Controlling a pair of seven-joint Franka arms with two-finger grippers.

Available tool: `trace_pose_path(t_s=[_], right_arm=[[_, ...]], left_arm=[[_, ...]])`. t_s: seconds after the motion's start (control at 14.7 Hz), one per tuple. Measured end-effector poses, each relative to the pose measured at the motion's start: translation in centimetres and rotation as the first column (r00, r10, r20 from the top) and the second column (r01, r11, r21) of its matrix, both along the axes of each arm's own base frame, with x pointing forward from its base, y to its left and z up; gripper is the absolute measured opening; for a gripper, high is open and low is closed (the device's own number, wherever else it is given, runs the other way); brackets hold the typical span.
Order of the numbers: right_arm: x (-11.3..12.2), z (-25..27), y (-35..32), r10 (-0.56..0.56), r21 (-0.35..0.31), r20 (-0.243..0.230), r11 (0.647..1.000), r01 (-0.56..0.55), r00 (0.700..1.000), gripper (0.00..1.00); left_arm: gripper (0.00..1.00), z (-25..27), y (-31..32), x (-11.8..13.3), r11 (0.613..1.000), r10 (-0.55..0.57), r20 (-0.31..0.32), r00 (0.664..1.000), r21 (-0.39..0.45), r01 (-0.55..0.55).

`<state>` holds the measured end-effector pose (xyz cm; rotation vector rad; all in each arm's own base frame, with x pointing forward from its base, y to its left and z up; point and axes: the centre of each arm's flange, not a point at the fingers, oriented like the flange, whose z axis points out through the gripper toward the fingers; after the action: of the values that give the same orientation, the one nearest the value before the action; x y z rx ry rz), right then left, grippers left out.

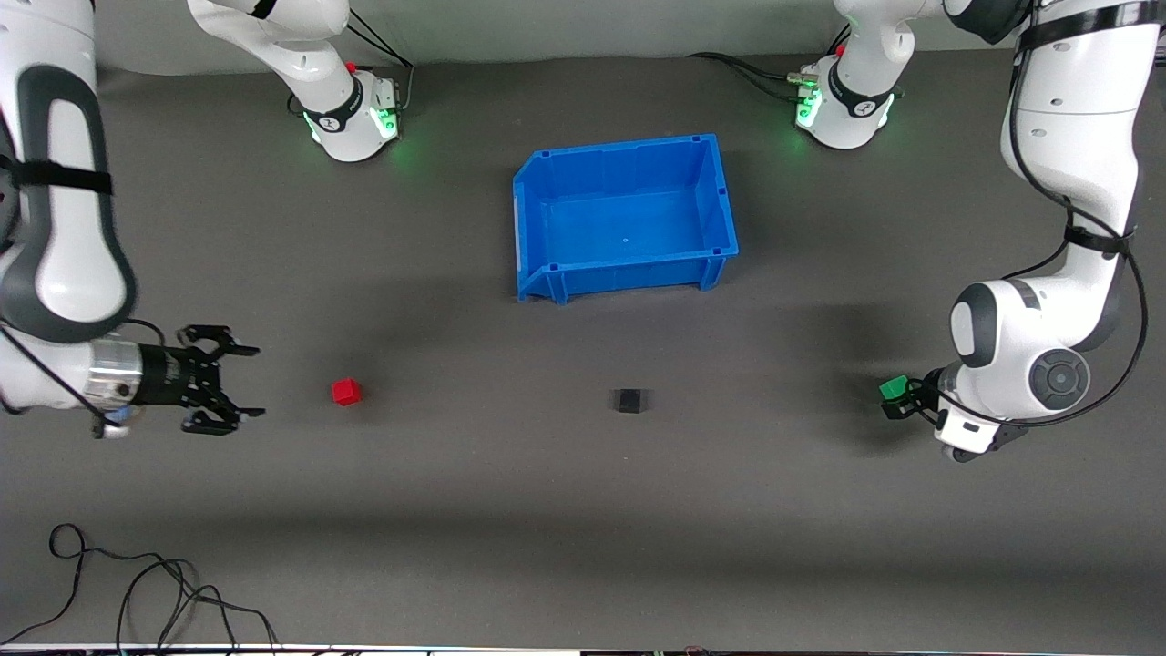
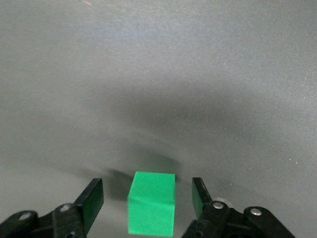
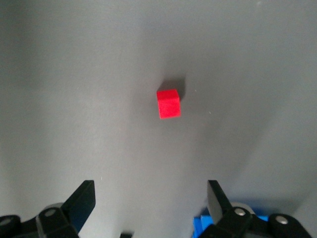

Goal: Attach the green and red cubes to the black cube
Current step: 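Close the left gripper on the green cube while the right gripper grasps red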

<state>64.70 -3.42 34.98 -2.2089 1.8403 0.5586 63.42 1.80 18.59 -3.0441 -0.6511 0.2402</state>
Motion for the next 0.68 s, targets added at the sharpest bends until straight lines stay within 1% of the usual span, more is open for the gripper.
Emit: trace_pose_path(t_s=[0.07, 0.14, 0.2, 0.27, 0.34, 0.41, 0.48, 0.68], right_arm=[[-0.1, -2.0, 0.1, 0.005, -0.002, -0.003, 1.000, -0.005, 1.000, 1.00], [-0.2, -3.9, 0.0, 0.016, 0.001, -0.008, 1.000, -0.016, 1.000, 1.00], [-0.3, -5.8, 0.0, 0.027, 0.014, -0.010, 1.000, -0.027, 1.000, 1.00], [-0.3, -7.4, 0.1, 0.038, 0.032, -0.012, 0.999, -0.038, 0.999, 1.00], [-0.3, -9.1, 0.1, 0.050, 0.046, -0.014, 0.998, -0.049, 0.999, 1.00], [-0.4, -10.7, 0.0, 0.058, 0.053, -0.017, 0.997, -0.057, 0.998, 1.00], [-0.4, -12.1, 0.0, 0.062, 0.056, -0.020, 0.997, -0.061, 0.998, 1.00], [-0.4, -15.0, -0.3, 0.074, 0.050, -0.012, 0.996, -0.073, 0.997, 1.00]], left_arm=[[0.79, -0.3, -0.2, 0.1, 1.000, -0.004, 0.003, 1.000, 0.000, 0.004], [0.75, -0.5, -0.4, 0.1, 1.000, -0.006, 0.004, 1.000, 0.001, 0.006], [0.64, -0.7, -0.4, 0.1, 1.000, -0.007, 0.002, 1.000, 0.001, 0.007], [0.64, -0.8, -0.4, 0.0, 1.000, -0.006, 0.001, 1.000, 0.001, 0.006], [0.60, -0.9, -0.4, 0.0, 1.000, -0.006, 0.001, 1.000, 0.001, 0.006], [0.47, -0.9, -0.4, 0.0, 1.000, -0.006, 0.001, 1.000, 0.001, 0.006], [0.38, -0.8, -0.4, 0.1, 1.000, -0.007, 0.002, 1.000, 0.001, 0.007], [0.37, -0.7, -0.4, 0.3, 1.000, -0.007, 0.007, 1.000, 0.001, 0.007]])
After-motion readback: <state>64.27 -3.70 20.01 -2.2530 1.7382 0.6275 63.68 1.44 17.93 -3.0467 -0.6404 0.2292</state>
